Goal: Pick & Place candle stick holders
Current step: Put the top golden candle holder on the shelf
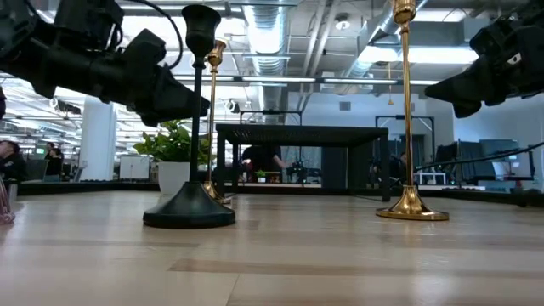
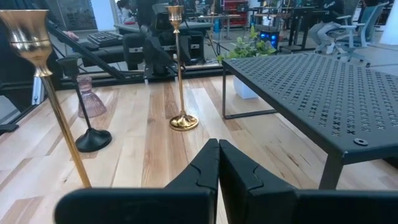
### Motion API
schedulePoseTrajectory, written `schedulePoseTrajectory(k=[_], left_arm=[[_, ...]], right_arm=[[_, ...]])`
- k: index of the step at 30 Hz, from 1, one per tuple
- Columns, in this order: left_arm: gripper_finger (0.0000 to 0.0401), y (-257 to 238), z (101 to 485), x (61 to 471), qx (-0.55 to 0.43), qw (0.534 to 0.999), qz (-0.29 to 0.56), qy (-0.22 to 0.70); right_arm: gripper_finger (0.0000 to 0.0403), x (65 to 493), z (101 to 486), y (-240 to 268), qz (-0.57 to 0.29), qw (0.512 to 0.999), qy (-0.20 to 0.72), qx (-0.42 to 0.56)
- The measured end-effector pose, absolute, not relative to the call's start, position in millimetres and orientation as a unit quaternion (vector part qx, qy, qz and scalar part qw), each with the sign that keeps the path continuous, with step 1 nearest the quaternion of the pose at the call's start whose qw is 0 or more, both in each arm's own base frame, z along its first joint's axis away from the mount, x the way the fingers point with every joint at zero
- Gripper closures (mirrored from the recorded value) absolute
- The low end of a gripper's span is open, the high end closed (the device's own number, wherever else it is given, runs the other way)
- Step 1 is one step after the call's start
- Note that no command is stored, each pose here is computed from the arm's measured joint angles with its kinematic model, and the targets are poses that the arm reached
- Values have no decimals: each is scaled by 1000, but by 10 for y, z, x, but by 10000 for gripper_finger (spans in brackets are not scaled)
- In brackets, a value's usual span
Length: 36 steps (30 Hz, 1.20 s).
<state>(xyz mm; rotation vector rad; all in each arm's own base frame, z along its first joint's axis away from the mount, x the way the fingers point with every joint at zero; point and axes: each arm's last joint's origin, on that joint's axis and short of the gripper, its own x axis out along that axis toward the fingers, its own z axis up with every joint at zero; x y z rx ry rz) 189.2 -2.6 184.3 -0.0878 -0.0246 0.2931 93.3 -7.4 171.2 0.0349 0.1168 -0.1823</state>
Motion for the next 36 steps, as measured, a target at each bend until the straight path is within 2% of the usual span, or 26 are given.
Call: schedulePoseTrajectory(k=[6, 17, 29, 36], left_arm=[[214, -34, 1859, 2036, -40, 988, 147, 0], [222, -36, 1850, 2049, -45, 988, 147, 2], [313, -36, 1851, 2049, -56, 988, 147, 0], [345, -36, 1851, 2049, -54, 988, 147, 1]], right_arm=[[403, 930, 1713, -86, -111, 992, 58, 16], [403, 930, 1713, -86, -111, 992, 58, 16], [403, 930, 1713, -86, -111, 992, 58, 16], [403, 930, 1713, -86, -111, 992, 57, 16]])
